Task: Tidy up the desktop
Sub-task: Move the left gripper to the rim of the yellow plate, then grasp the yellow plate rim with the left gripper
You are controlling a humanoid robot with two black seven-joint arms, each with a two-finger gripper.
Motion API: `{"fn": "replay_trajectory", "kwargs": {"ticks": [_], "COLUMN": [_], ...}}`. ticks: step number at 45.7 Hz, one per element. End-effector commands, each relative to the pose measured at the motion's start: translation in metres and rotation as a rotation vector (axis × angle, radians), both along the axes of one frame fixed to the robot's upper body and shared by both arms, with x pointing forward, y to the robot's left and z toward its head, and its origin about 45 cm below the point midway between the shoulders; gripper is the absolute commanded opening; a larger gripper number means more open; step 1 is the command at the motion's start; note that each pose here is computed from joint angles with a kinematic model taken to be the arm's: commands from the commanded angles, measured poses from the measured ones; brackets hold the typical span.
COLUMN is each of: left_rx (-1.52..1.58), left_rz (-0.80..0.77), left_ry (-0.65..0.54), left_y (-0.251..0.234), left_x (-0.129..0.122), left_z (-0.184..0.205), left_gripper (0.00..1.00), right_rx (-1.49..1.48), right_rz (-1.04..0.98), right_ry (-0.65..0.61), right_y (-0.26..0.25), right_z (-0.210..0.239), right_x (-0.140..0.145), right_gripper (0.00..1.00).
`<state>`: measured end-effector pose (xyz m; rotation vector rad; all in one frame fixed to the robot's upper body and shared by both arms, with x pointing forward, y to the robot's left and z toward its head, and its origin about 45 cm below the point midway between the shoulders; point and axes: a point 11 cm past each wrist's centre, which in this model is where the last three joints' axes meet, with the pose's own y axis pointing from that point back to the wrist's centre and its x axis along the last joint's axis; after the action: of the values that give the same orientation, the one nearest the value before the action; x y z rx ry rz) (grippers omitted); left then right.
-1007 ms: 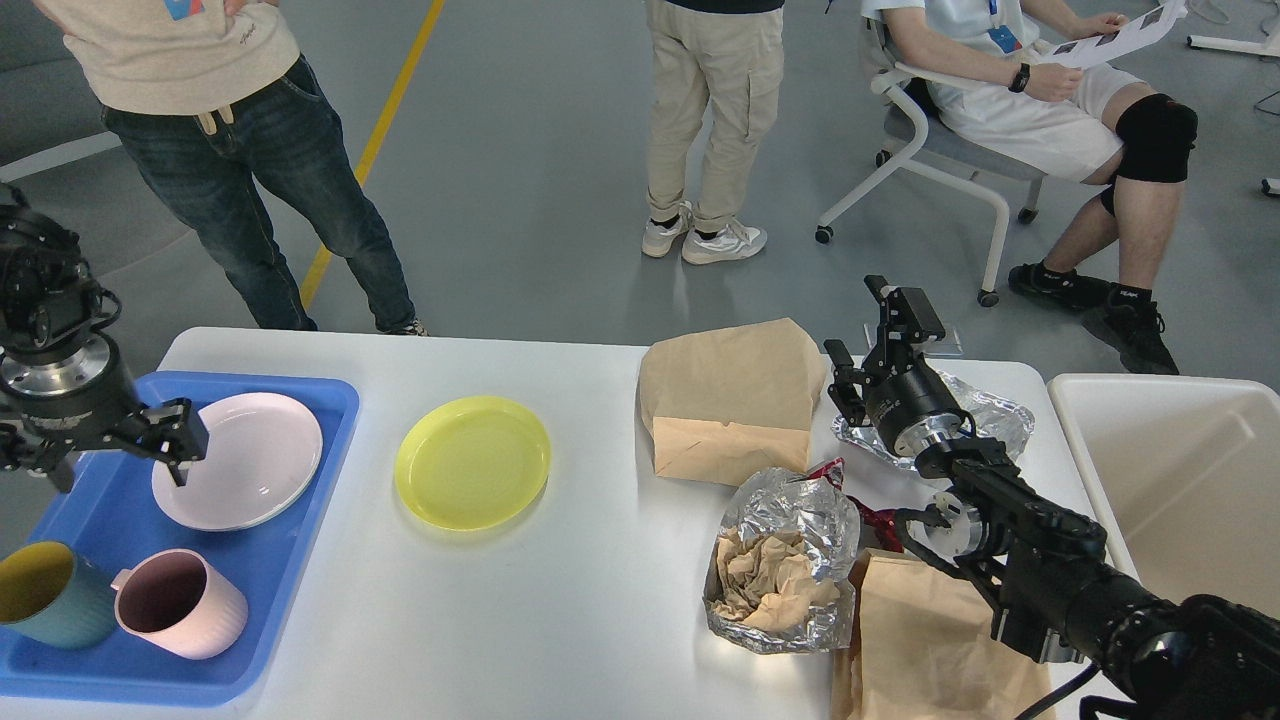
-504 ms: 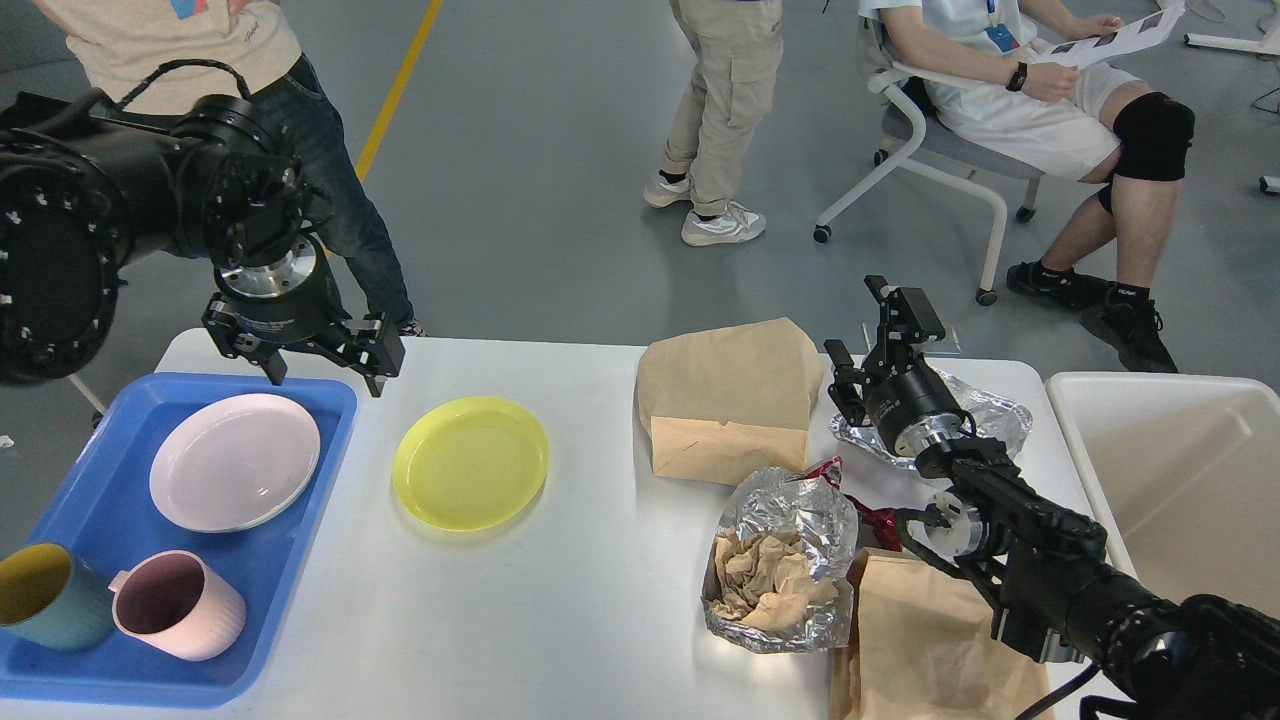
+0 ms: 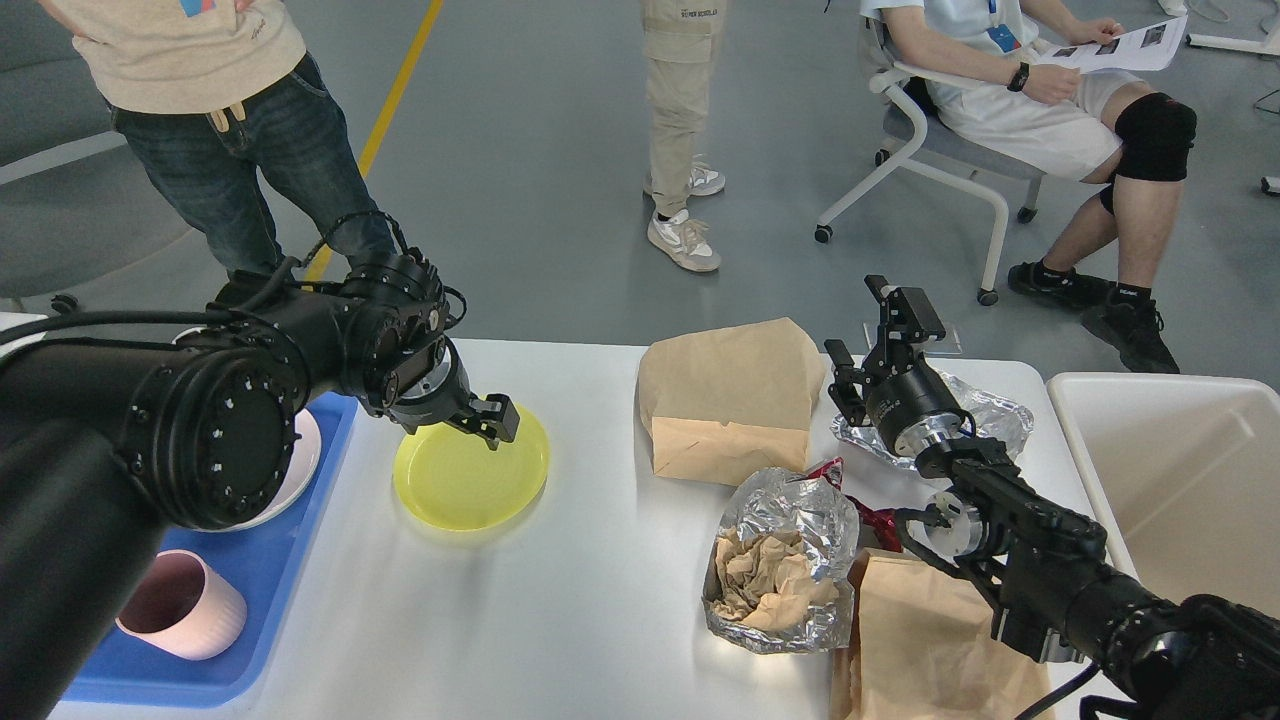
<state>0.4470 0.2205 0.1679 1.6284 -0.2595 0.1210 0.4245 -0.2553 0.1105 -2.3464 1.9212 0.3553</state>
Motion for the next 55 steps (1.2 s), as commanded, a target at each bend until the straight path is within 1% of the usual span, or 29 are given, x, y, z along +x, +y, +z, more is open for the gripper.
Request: {"fn": "replay_trajectory", "kwargs": {"ticks": [1,7,11,15,20,28,39,47,55], "left_rx": [0.045,0.063,0.07,0.061,0.046,0.029,0.011,-0.018,-0.035], "left_rz": [0.06,0.115,0.144,0.172,0.193,0.215,0.255,0.283,0.287], "left_ry": [-0.006,-0.003,0.013,0.003,-0.018,0.003,-0.015,-0.037,-0.018], "left_y": [0.01,0.021,0.03,0.037,0.04,0.043,0.049,0.048,0.045], "left_x": [-0.007,-0.011,-0.018,-0.021,-0.02,-0.029,-0.036,-0.038,-0.04], "left_z": [-0.023,-0.03,-0.04,-0.05,-0.055,-0.066,-0.084,-0.09,-0.091], "left_gripper": [0.95,0.95,0.95,0.95,0.95,0.95,0.95,0.92,0.84], "right_rx": [0.0,0.0,0.001,0.0,-0.001,0.0,0.001,0.001,0.0], "right_rz": [0.0,0.0,0.001,0.0,-0.002,0.0,0.001,0.0,0.0], "right_ry": [0.0,-0.001,0.0,-0.001,0.0,0.002,0.0,0.0,0.002], "right_y": [0.0,0.0,0.001,0.0,-0.001,0.0,0.001,0.0,0.0], "right_z": [0.0,0.0,0.0,0.0,0.0,-0.001,0.0,0.0,-0.001], "right_x": [0.0,0.0,0.0,0.0,0.0,0.0,0.0,0.0,0.0], "right_gripper": [1.0,1.0,1.0,1.0,1.0,1.0,1.0,1.0,1.0]}}
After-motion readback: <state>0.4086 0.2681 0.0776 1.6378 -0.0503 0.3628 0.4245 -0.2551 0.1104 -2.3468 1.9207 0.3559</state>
